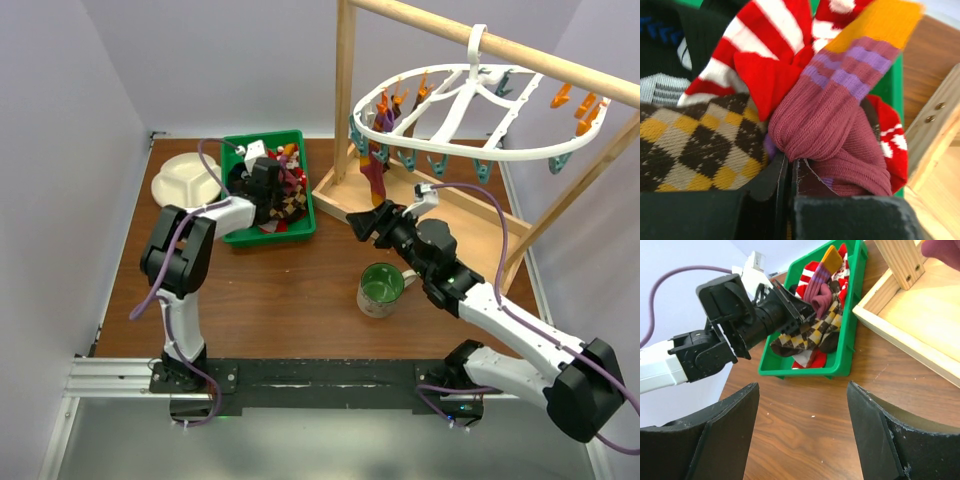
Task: Remove the socks clipped to the hanger
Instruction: Place the sock in the bin.
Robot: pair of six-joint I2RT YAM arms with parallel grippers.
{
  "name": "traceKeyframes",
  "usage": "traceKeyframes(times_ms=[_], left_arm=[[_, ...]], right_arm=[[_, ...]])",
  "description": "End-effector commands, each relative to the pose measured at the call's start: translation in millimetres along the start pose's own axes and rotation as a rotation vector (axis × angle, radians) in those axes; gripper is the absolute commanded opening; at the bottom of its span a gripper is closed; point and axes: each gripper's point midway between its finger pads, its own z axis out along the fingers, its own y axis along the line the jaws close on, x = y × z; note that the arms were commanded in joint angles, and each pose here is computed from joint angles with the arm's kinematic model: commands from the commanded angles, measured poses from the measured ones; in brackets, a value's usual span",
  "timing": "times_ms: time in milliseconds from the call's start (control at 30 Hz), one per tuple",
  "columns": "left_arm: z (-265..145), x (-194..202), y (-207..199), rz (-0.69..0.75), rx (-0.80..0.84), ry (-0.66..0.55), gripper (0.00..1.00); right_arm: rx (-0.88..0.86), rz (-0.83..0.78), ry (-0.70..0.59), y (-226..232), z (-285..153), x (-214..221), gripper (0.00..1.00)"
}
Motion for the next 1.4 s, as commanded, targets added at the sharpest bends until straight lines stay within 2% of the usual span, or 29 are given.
traceKeyframes(times_ms=[0,333,567,767,867,1033,1167,1233,1367], left_arm=[[-8.2,-9.4,-1.4,-0.061,-0.017,0.017,0.0],[-34.5,-46.3,2.1,-0.084,-0.032,-0.058,0.0],[-59.1,-62.5,0.8,-0.117,0.016,-0.098,0.29],[-77.5,-78.9,-2.7,-0.121,0.053,-0.133,0.49],[-87.2,-89.4,-6.3,-0.122,0.074,-0.152,0.56],[-104.5,-105.9,-14.9,-0.124,0.128,-0.183,0.6],[-121.9,-122.2,-36.9,-0.124,0.249,-0.206,0.61],[-130.6,-121.9,-57.9,-0.107,0.359,-0.191,0.61],[-156.4,-126.5,-114.9,-0.051,0.606,-0.245,0.61]], right_arm=[[-0.007,-0.013,-0.059,6.1,-6.7,-18.3,0.75],[-0.01,-0.02,-0.065,8.6,-6.0,-21.3,0.76],[0.006,-0.042,-0.08,6.7,-7.6,-26.7,0.78],[0.011,-0.047,-0.084,5.6,-8.1,-27.4,0.78],[0.015,-0.045,-0.087,4.6,-8.6,-27.6,0.79],[0.022,-0.049,-0.102,3.1,-11.4,-30.8,0.79],[0.073,-0.054,-0.139,-10.6,-17.6,-33.6,0.79],[0.083,-0.053,-0.159,-13.5,-24.1,-36.4,0.79],[0.151,-0.056,-0.194,-32.0,-35.5,-38.0,0.79]])
